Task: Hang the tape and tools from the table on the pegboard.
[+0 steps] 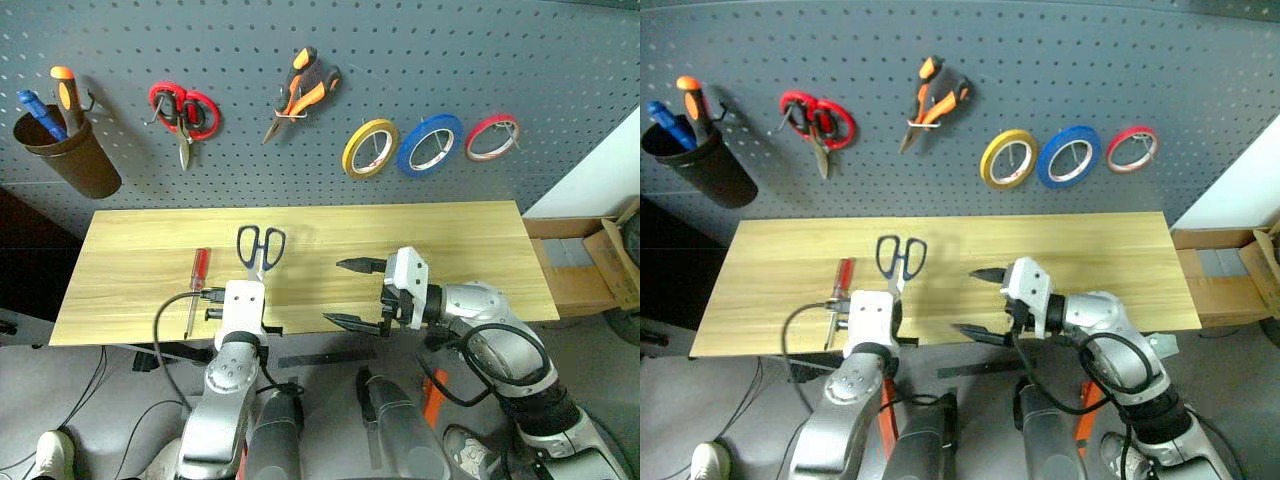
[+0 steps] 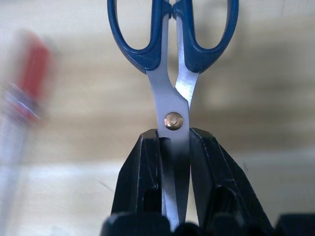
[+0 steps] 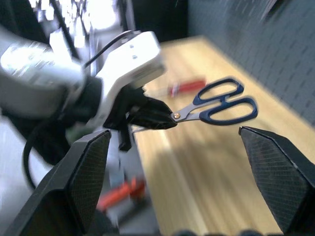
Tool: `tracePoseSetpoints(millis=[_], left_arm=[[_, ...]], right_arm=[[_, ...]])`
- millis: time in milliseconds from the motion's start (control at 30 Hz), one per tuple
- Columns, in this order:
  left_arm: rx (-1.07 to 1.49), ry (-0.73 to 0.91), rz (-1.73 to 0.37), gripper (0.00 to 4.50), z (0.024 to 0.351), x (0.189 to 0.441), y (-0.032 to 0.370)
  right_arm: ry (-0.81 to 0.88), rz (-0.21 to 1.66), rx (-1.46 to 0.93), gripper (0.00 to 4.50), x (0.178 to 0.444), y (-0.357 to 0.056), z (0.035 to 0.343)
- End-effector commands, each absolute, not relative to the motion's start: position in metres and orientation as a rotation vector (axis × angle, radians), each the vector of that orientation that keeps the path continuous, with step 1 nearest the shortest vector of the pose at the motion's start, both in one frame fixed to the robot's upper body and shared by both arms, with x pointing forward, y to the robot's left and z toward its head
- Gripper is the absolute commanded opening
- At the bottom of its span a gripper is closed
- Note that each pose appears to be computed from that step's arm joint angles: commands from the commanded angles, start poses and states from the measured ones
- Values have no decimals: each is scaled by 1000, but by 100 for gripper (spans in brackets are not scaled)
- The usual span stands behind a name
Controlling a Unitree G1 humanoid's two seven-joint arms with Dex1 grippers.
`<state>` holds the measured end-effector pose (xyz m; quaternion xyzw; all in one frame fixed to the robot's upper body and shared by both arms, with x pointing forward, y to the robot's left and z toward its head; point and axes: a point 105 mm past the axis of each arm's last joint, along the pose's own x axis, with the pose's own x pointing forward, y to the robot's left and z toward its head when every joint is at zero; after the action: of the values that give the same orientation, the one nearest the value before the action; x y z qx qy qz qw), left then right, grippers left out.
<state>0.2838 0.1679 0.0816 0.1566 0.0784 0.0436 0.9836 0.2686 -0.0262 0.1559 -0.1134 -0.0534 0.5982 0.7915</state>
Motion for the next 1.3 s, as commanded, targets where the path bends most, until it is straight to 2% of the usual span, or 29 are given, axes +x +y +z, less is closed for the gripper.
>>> tracePoseSetpoints(millis=[33, 200, 433, 700, 900, 1300], left_arm=[[427, -22, 87, 48, 115, 272, 164], [516, -150, 117, 48, 136, 262, 171], [544, -269, 194, 48, 162, 264, 181], [549, -361, 311, 48, 195, 276, 212], [538, -401, 315, 48, 212, 295, 227], [493, -391, 281, 48, 213, 312, 235]], right_arm=[[-206, 1274, -171, 450, 259, -23, 179], [-277, 1204, -17, 450, 259, -19, 206], [-359, 1122, 90, 450, 267, -20, 229], [-409, 1094, 95, 450, 276, -20, 236], [-438, 1094, 88, 450, 279, -17, 241], [-428, 1058, 61, 450, 282, -20, 239]])
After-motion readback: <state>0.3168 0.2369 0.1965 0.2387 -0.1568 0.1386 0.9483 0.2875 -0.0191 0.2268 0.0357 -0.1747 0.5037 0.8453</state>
